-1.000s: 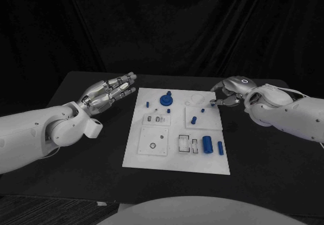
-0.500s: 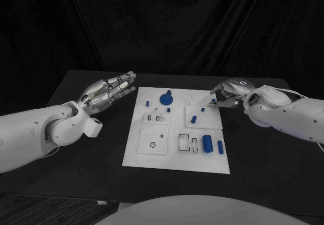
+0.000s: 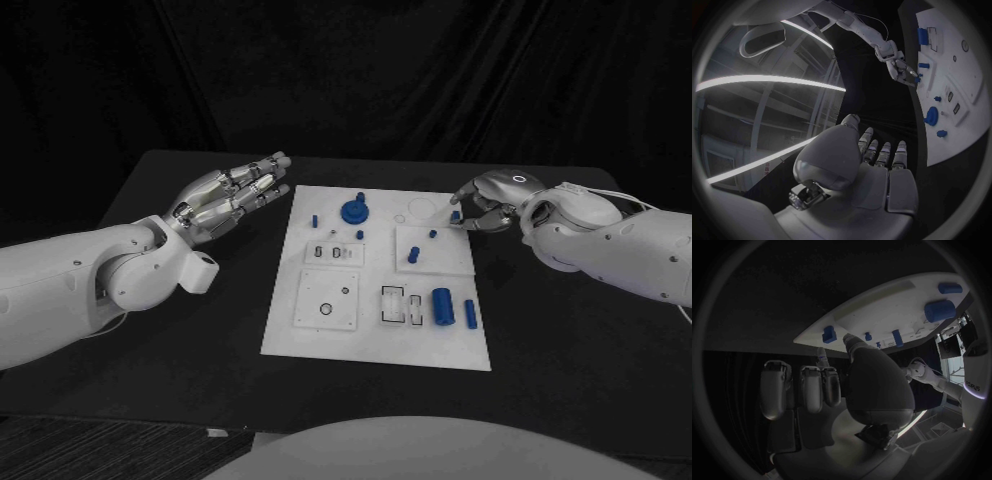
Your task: Assemble the parts on the task board
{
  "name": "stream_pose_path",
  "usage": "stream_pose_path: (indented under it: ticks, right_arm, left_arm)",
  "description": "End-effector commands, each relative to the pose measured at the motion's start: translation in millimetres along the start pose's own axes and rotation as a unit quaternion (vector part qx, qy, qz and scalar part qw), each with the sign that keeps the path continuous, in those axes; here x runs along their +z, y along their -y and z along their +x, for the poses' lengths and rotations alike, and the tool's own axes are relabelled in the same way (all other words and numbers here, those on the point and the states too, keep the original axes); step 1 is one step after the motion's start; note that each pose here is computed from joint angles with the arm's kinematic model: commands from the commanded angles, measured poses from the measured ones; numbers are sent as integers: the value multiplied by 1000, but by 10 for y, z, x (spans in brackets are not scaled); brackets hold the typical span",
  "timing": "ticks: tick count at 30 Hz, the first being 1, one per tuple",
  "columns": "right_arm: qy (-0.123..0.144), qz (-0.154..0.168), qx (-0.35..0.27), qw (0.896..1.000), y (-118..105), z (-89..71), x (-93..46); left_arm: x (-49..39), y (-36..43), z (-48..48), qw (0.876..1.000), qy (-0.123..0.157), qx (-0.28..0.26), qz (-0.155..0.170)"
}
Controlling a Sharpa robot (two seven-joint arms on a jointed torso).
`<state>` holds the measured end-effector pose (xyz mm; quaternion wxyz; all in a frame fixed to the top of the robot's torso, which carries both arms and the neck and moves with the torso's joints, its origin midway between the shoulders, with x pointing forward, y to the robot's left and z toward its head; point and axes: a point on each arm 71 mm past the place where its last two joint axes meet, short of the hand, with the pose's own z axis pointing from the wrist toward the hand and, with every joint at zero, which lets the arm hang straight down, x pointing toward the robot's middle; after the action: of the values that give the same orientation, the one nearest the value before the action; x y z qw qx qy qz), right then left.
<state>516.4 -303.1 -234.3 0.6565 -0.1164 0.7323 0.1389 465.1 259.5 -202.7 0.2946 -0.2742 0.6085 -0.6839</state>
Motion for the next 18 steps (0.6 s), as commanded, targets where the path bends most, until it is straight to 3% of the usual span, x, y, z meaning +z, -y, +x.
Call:
stream_pose_path:
  ticks: [1,18]
  right_arm:
    - [-9,12,0,1000,23,26,-5]
    - [-11,18,-1,1000,28,37,4]
  left_arm:
    - [2,12,14,1000,-5,-4,11]
    - [0,6,14,1000,-6,-5,10]
